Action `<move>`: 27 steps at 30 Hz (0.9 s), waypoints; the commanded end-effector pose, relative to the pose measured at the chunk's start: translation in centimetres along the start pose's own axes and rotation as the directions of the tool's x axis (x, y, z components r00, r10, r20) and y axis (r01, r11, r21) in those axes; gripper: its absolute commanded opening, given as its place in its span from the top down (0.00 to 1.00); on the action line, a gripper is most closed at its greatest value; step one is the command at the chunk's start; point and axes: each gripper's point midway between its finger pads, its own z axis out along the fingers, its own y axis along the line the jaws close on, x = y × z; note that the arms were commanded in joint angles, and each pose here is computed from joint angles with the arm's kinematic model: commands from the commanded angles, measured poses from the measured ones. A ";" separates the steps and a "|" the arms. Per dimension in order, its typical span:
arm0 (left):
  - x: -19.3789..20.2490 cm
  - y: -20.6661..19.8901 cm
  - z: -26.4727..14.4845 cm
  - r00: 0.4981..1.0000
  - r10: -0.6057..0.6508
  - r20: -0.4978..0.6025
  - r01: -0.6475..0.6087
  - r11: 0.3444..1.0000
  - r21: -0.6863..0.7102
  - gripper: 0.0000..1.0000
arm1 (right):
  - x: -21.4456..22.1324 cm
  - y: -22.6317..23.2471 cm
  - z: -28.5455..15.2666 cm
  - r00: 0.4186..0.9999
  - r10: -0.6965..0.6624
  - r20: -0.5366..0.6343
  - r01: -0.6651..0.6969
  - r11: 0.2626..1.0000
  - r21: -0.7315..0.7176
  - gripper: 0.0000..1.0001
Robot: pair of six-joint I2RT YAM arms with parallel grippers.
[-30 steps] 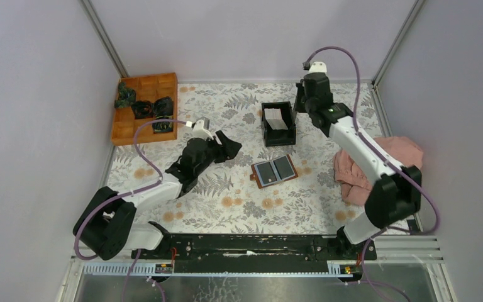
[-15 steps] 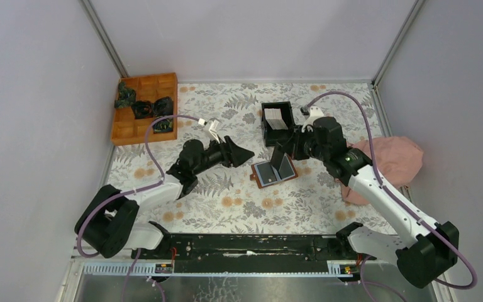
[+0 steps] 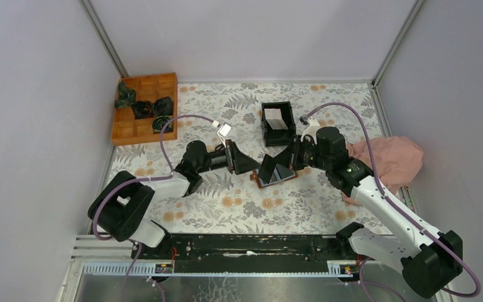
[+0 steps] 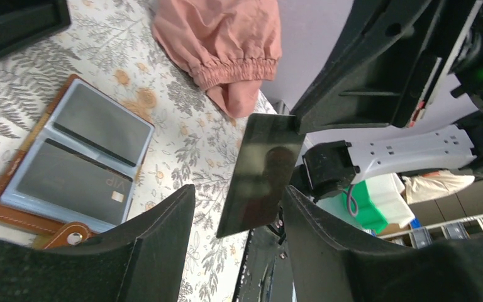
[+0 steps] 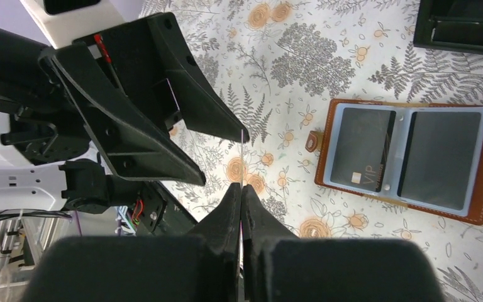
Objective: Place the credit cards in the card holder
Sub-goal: Pick up the credit card from the storage box.
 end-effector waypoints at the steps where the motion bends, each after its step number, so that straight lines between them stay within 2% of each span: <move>1: 0.1 -2.2 -0.2 0.999 0.029 -0.019 -0.026 0.991 0.133 0.40 | -0.5 1.9 0.3 1.000 0.009 0.019 -0.008 0.995 -0.101 1.00; 8: 0.7 -2.4 -0.1 0.999 0.015 -0.047 -0.006 0.984 0.176 0.43 | -0.3 2.3 0.9 0.999 0.032 -0.001 -0.032 0.990 -0.134 1.00; 14: 1.1 -2.3 0.0 0.998 0.012 -0.069 0.002 0.981 0.195 0.52 | -0.2 2.5 1.3 0.999 0.045 -0.012 -0.046 0.987 -0.153 1.00; 19: 1.2 -2.4 -0.2 0.998 0.002 -0.068 0.013 0.977 0.215 0.70 | 0.0 2.4 1.6 0.999 0.046 -0.018 -0.049 0.987 -0.156 1.00; 24: 1.2 -2.4 -0.9 0.998 -0.033 -0.050 0.044 0.970 0.239 1.00 | 0.1 2.1 1.7 0.999 0.040 -0.019 -0.042 0.989 -0.144 1.00; 25: 1.1 -2.4 -1.0 0.998 -0.040 -0.042 0.050 0.968 0.245 1.00 | 0.0 2.0 1.7 0.999 0.041 -0.015 -0.043 0.989 -0.138 0.96; 27: 1.0 -2.2 -1.3 0.998 -0.062 -0.023 0.065 0.967 0.245 1.00 | -0.2 1.8 1.5 0.999 0.040 0.001 -0.040 0.991 -0.124 0.79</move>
